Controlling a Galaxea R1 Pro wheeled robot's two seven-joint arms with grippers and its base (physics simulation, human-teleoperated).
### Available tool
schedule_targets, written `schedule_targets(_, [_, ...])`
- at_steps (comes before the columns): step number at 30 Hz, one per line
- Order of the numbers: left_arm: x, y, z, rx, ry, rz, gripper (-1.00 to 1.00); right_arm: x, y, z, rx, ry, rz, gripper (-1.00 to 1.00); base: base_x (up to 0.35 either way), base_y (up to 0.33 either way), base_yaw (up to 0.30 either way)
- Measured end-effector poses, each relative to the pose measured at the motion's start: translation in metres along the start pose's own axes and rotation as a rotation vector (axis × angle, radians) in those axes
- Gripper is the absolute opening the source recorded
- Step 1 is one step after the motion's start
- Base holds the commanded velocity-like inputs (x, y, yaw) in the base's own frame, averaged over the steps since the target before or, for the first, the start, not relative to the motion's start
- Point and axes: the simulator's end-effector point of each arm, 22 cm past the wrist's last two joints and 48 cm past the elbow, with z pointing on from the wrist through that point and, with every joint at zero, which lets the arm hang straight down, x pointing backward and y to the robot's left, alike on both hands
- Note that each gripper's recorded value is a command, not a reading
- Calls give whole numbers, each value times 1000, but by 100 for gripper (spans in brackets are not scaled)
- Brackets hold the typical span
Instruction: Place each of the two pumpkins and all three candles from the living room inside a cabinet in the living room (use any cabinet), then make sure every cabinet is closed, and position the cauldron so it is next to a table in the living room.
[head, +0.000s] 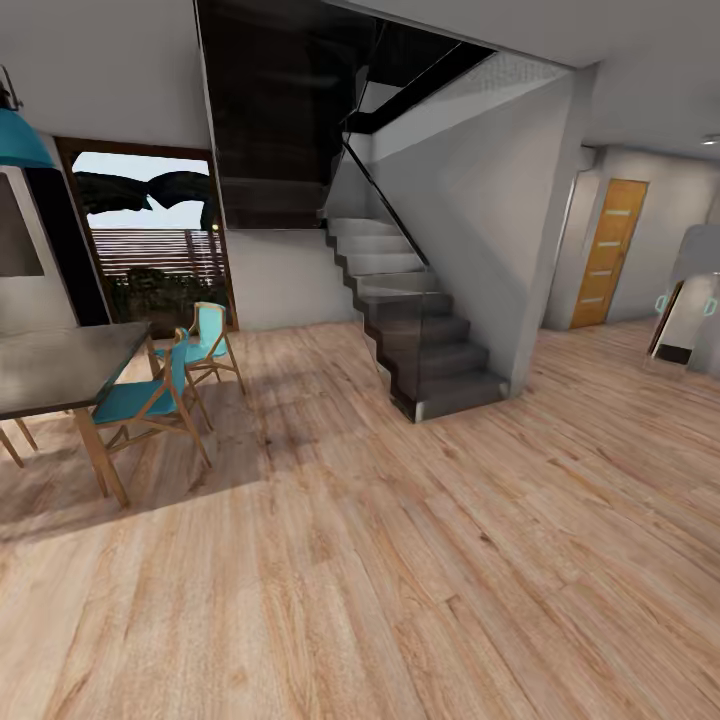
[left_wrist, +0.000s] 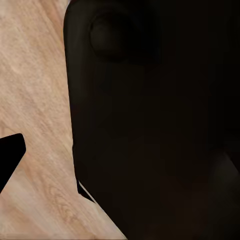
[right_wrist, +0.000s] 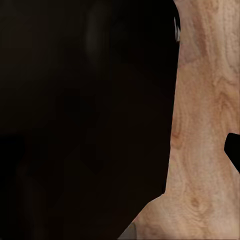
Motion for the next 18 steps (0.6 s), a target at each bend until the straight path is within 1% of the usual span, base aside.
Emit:
schedule_targets(3, [2, 7, 0, -3, -11, 4, 100, -12, -1, 0, 1, -24, 5, 100, 198, 65, 0])
schedule_targets(10, [-7, 6, 0, -4, -33, 3, 100, -9, -1, 0, 3, -14, 6, 100, 290, 87, 3])
schedule_targets(13, [-7, 6, 0, -4, -33, 3, 100, -9, -1, 0, 2, -14, 3, 100, 320, 82, 135])
schedule_targets(18, [-8, 6, 0, -4, -35, 2, 100, -9, -2, 0, 7, -14, -5, 100, 248, 83, 221])
